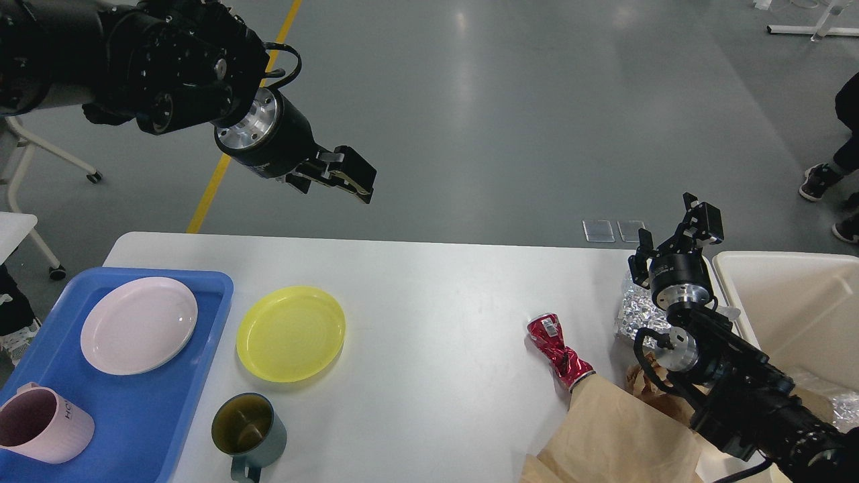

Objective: Tidy desktop

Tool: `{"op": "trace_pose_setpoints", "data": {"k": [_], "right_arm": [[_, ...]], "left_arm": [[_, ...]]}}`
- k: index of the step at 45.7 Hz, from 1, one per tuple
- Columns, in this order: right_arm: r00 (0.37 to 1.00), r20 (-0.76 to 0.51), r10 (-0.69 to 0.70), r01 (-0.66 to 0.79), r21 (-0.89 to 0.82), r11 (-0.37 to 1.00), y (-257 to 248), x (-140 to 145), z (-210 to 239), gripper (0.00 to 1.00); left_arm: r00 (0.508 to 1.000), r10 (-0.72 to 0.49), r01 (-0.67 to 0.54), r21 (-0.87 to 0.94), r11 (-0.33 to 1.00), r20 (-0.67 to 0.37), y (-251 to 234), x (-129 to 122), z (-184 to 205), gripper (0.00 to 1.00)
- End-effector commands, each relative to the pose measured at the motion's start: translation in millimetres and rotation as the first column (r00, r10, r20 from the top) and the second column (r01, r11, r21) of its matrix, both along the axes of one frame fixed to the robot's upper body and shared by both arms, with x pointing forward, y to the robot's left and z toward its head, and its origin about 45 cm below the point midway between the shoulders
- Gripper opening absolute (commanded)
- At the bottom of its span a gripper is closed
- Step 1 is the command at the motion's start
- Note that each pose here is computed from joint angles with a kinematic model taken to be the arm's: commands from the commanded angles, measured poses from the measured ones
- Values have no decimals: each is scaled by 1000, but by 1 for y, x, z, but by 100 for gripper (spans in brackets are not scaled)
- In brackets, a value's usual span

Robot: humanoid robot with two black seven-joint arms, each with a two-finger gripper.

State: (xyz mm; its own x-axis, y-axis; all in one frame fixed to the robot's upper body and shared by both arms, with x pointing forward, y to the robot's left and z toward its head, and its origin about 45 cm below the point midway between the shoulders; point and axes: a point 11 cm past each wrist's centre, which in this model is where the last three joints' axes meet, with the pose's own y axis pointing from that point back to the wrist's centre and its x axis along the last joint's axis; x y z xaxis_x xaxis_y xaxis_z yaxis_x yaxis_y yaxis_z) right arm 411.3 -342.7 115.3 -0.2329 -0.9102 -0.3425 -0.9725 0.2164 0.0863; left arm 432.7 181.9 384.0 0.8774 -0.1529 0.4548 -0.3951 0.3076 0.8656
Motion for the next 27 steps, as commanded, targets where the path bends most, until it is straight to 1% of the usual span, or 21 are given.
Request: {"op": "trace_pose_setpoints", "data": {"k": [1,27], "right_arm": [[1000,0,1,-1,-1,1000,0,0,0,100],[1000,1,0,0,0,1000,0,1,1,100]], "left_arm": [[1000,0,0,0,1000,-1,0,0,0,96],[1000,-7,7,4,1000,-6,-3,-1,-3,96]]}}
